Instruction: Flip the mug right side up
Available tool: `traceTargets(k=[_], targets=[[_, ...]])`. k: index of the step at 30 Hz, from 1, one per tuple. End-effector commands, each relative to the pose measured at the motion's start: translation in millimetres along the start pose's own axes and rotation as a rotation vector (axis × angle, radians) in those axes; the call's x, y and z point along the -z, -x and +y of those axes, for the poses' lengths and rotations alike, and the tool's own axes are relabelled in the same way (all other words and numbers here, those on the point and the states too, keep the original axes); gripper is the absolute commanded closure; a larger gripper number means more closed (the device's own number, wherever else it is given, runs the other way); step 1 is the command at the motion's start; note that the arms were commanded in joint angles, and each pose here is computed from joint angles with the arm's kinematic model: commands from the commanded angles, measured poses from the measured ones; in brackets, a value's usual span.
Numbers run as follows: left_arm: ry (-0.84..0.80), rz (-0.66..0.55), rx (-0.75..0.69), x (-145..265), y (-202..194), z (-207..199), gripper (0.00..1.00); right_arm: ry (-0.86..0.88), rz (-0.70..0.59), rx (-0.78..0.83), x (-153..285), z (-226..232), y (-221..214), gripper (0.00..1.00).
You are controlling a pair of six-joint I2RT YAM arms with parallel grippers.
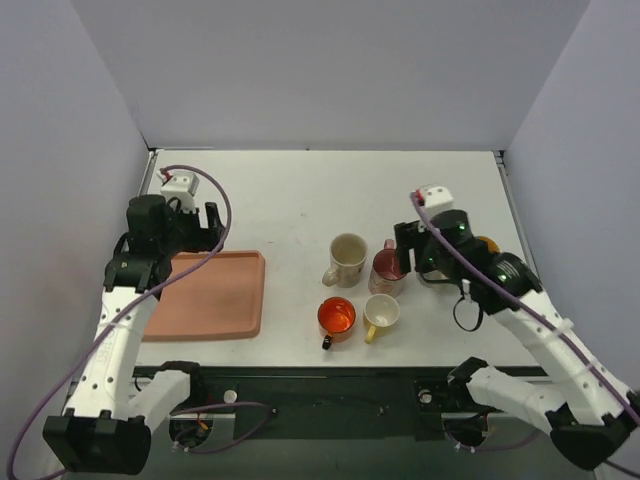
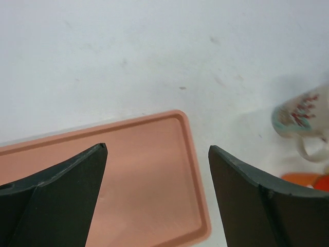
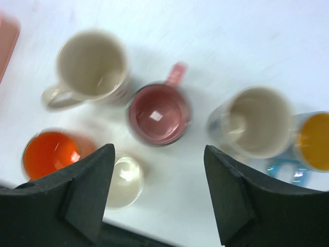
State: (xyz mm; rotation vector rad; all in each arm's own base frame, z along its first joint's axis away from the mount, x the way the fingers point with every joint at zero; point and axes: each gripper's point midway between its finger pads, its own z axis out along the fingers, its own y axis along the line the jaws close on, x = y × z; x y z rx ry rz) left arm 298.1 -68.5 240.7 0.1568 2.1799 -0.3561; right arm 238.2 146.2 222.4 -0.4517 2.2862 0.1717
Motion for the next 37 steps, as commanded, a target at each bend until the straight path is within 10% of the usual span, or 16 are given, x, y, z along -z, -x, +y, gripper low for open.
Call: traceTargets(k=[1,12,37], targets=[[0.284,-0.424,0.002,18.1,56.6,48.0,0.08,-0.295,-0.352,-0.093,34.3,-86.5,37.8,0.33],[0.321,-0.591,0.075,-24.4,-1.0,78.1,0.07,-0.636,-0.578,-0.485,25.5,-216.1,-10.1,0.32],[0.435,-0.498,0.119,-40.2,-68.4,104.1,0.06,-0.535,-0.516,-0.461,-22.0,-201.8,-48.6,0.33]])
